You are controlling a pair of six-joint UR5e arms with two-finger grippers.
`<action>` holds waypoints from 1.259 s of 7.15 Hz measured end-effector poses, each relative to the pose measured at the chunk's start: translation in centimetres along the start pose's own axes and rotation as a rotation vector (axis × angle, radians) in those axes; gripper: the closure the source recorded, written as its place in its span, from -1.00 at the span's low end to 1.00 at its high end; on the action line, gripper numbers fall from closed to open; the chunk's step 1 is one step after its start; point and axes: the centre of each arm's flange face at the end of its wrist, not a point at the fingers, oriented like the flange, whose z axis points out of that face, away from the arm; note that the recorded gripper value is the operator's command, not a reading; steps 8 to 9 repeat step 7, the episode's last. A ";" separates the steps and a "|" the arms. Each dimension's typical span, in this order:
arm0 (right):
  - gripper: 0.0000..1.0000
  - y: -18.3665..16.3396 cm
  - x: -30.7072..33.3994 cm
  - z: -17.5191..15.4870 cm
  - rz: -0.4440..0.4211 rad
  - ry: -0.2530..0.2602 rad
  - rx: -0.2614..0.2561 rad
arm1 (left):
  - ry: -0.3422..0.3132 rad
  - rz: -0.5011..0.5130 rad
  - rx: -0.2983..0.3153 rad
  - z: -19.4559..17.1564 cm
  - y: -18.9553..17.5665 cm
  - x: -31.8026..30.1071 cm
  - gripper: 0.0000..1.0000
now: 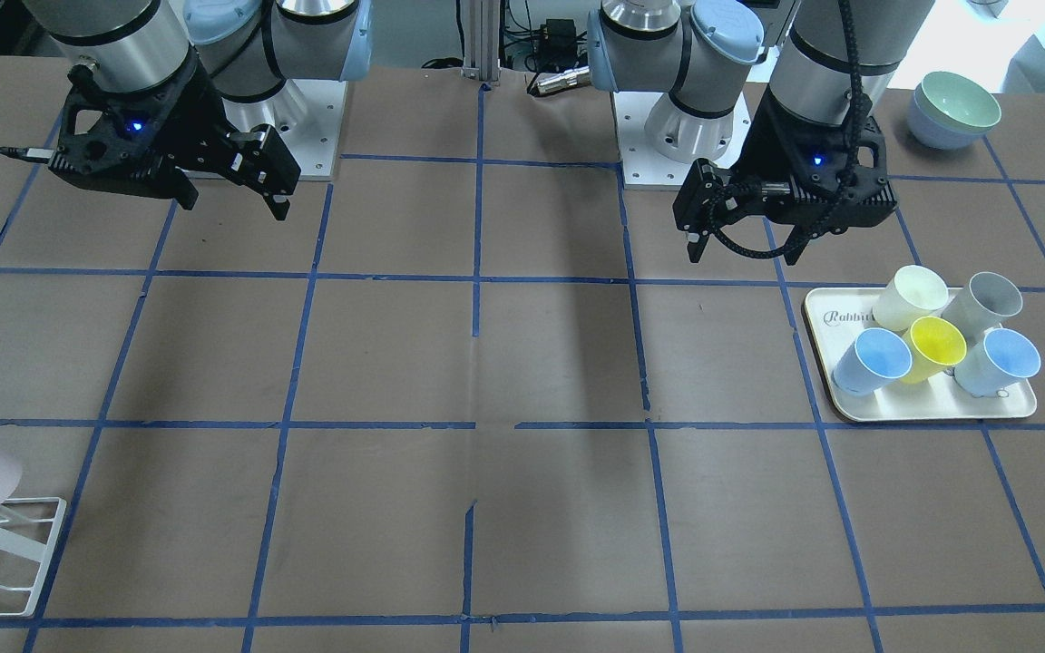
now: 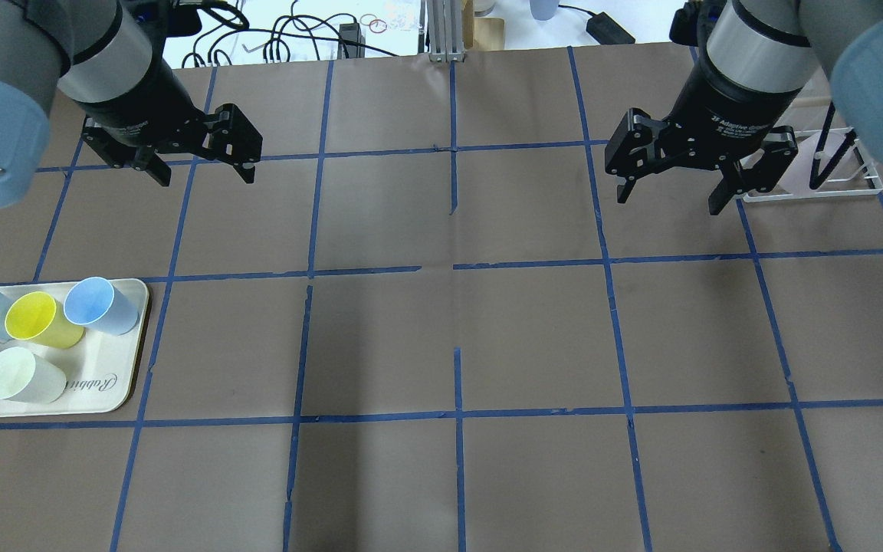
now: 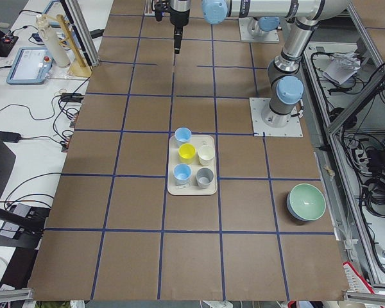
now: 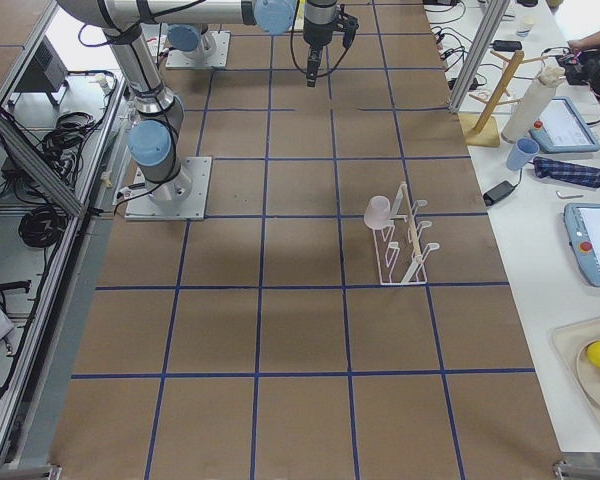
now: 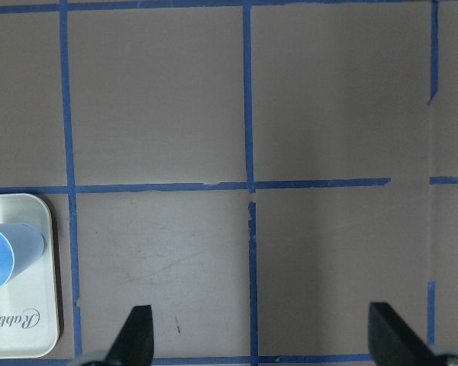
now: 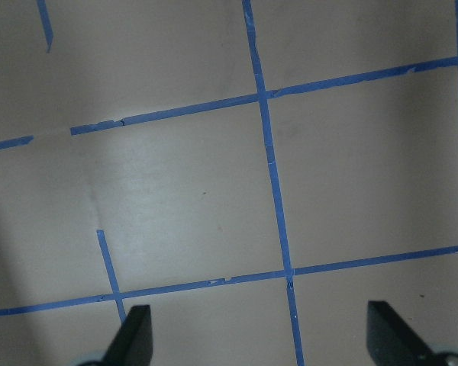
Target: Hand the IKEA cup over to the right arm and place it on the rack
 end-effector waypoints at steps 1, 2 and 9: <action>-1.00 0.2 0.1 -0.3 -0.001 0.003 0.005 | 0.000 0.000 0.000 0.0 0.0 0.0 -1.00; -1.00 0.7 0.4 -0.8 -0.001 0.010 0.018 | 0.000 0.000 0.000 0.0 0.0 0.0 -1.00; -1.00 1.1 1.8 -1.3 0.019 0.054 0.042 | 0.000 0.001 0.000 0.0 0.1 0.0 -1.00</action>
